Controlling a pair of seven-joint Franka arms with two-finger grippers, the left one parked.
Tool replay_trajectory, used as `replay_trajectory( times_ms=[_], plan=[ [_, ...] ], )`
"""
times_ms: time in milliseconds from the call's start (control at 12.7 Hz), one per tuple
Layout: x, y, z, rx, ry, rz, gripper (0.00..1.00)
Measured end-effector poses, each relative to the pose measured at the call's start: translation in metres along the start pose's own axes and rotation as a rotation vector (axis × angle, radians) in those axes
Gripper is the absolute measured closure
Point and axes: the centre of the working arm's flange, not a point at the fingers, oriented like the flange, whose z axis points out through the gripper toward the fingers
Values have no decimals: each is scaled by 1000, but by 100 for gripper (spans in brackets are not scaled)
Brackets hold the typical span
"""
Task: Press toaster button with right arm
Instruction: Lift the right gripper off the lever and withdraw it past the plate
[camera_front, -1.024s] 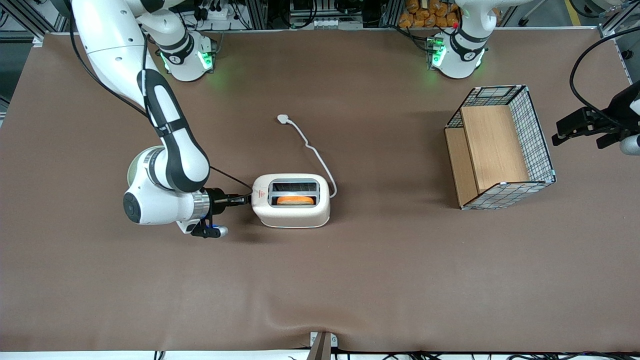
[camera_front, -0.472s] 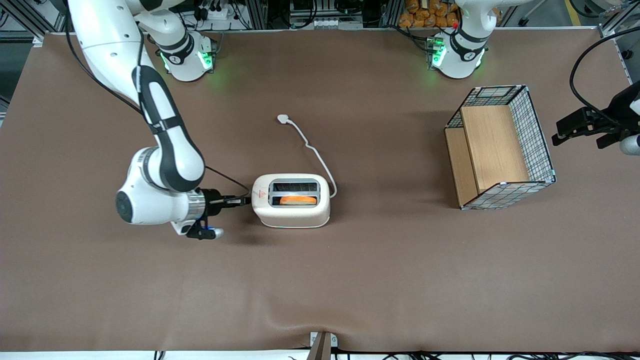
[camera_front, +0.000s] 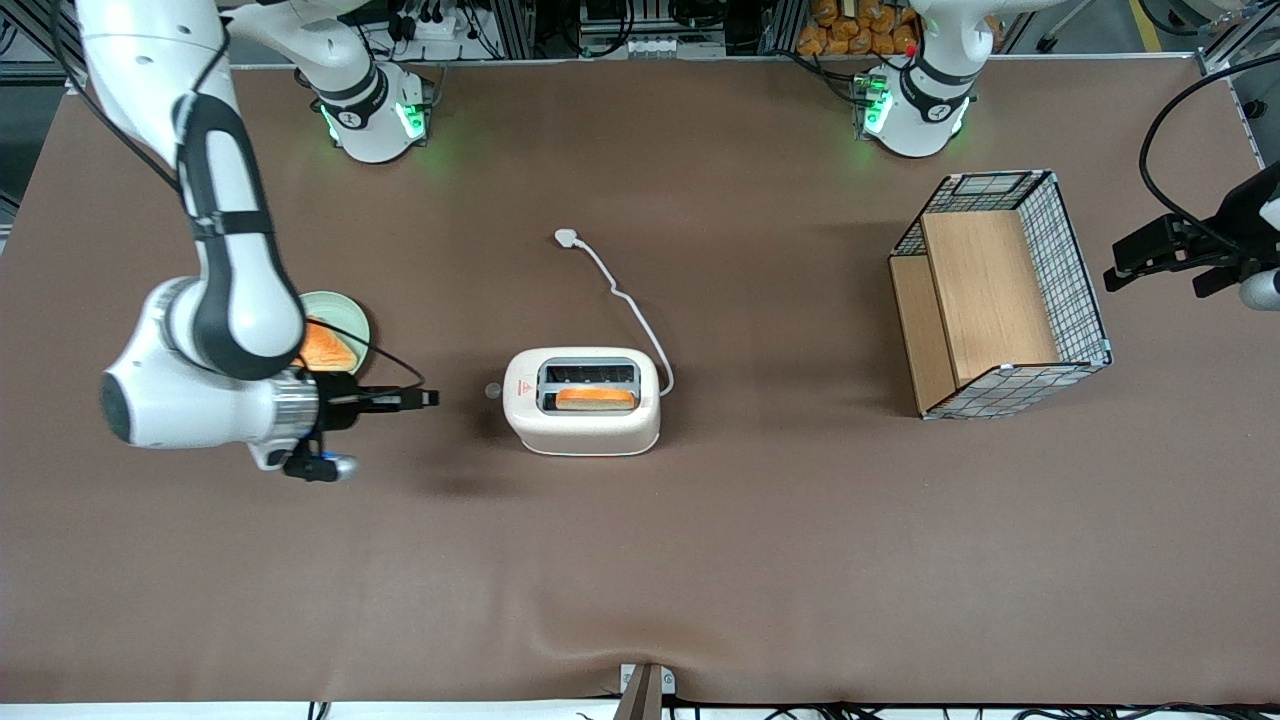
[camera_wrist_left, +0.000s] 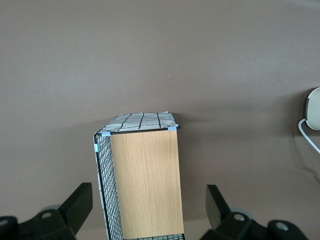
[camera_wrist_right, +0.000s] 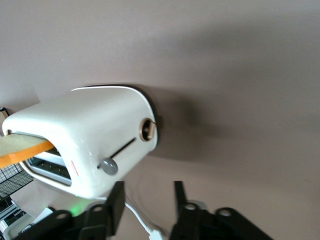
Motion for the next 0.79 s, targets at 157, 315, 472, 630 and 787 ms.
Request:
replay_trajectory(
  times_ms=[157,315,472,630,787],
  plan=[
    [-9,9,-30,-92,18,-22,19],
    [-22,13,-65,-182,44,-43,0],
    [-39,22,-108,-285,82,-54,0],
    [-59,24,-149,-385,128,-71,0],
    [-77,29,-183,-427,169,-68,0]
  ],
)
